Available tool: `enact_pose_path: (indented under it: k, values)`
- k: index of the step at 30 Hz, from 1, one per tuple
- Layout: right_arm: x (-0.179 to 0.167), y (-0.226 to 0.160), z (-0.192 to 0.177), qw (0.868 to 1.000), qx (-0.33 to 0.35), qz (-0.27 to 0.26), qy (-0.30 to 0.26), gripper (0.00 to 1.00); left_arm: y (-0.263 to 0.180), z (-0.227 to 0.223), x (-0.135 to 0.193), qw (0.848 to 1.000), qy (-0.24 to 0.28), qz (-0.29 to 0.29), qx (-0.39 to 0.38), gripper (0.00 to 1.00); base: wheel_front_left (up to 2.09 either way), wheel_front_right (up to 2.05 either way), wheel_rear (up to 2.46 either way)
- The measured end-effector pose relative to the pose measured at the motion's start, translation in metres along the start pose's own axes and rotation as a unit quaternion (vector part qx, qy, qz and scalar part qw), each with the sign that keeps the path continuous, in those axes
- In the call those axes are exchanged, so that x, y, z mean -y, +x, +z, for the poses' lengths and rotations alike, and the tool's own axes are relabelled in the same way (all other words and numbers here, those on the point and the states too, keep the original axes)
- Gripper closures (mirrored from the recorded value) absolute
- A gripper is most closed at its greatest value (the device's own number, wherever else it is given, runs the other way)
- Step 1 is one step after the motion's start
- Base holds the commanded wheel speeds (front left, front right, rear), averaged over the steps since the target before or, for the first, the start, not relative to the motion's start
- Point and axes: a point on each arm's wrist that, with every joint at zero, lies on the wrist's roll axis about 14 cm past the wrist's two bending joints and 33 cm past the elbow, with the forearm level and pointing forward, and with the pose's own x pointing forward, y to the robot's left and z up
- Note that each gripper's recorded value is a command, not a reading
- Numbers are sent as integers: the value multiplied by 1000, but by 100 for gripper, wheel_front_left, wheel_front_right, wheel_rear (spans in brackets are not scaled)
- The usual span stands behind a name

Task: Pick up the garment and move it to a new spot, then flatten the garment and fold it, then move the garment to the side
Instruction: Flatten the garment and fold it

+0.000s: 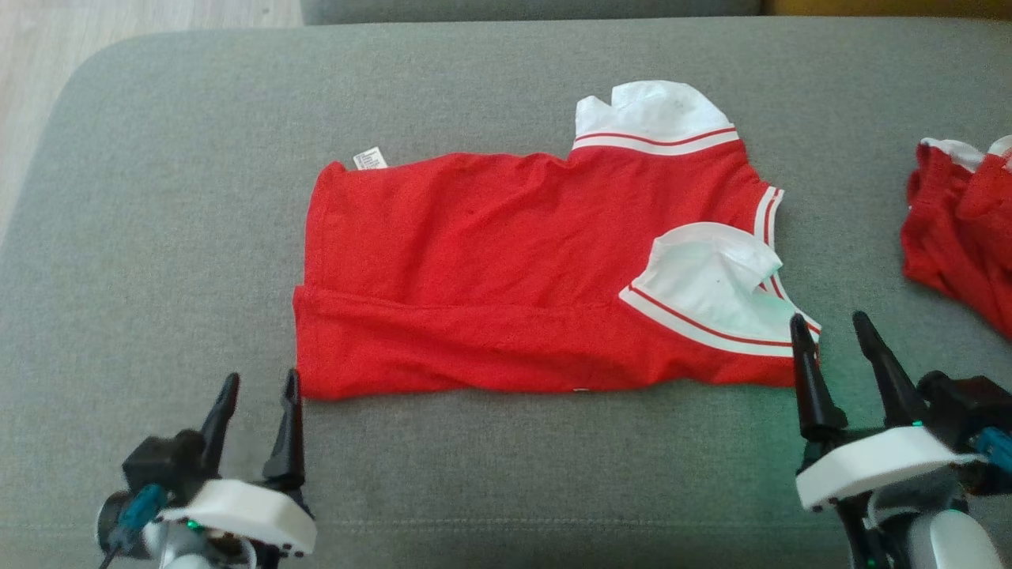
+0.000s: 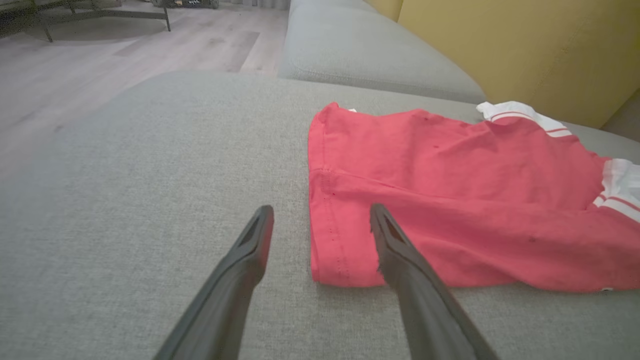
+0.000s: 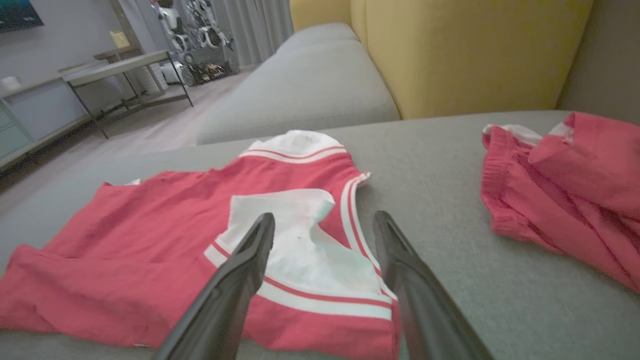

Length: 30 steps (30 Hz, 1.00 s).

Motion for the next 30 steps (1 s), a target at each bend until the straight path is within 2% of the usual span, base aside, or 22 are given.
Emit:
enact_pose_path:
  k: [5, 10, 19, 20, 22, 24, 25, 30]
  values:
    - [22, 2, -31, 997, -69, -32, 3, 0, 10, -17, 10, 998, -20, -25, -46, 0, 0, 0, 0]
    - [36, 7, -60, 989, -140, -50, 1, 0, 28, -35, 10, 994, -37, -34, -95, 0, 0, 0, 0]
    - [38, 21, -79, 980, -194, -52, 8, 0, 41, -71, 14, 980, -85, -40, -173, 0, 0, 0, 0]
    - [38, 21, -83, 978, -203, -51, 15, 0, 44, -72, 14, 980, -87, -40, -175, 51, 0, 0, 0]
    - [37, 21, -88, 976, -212, -51, 20, 0, 48, -72, 15, 979, -94, -43, -178, 100, 0, 0, 0]
    - [35, 22, -91, 974, -219, -48, 30, 58, 51, -74, 14, 977, -97, -43, -182, 100, 0, 0, 0]
    - [34, 23, -91, 974, -219, -46, 33, 100, 51, -75, 15, 977, -98, -45, -184, 100, 0, 0, 0]
    - [33, 25, -92, 973, -220, -44, 45, 100, 52, -76, 15, 978, -95, -50, -180, 100, 0, 0, 0]
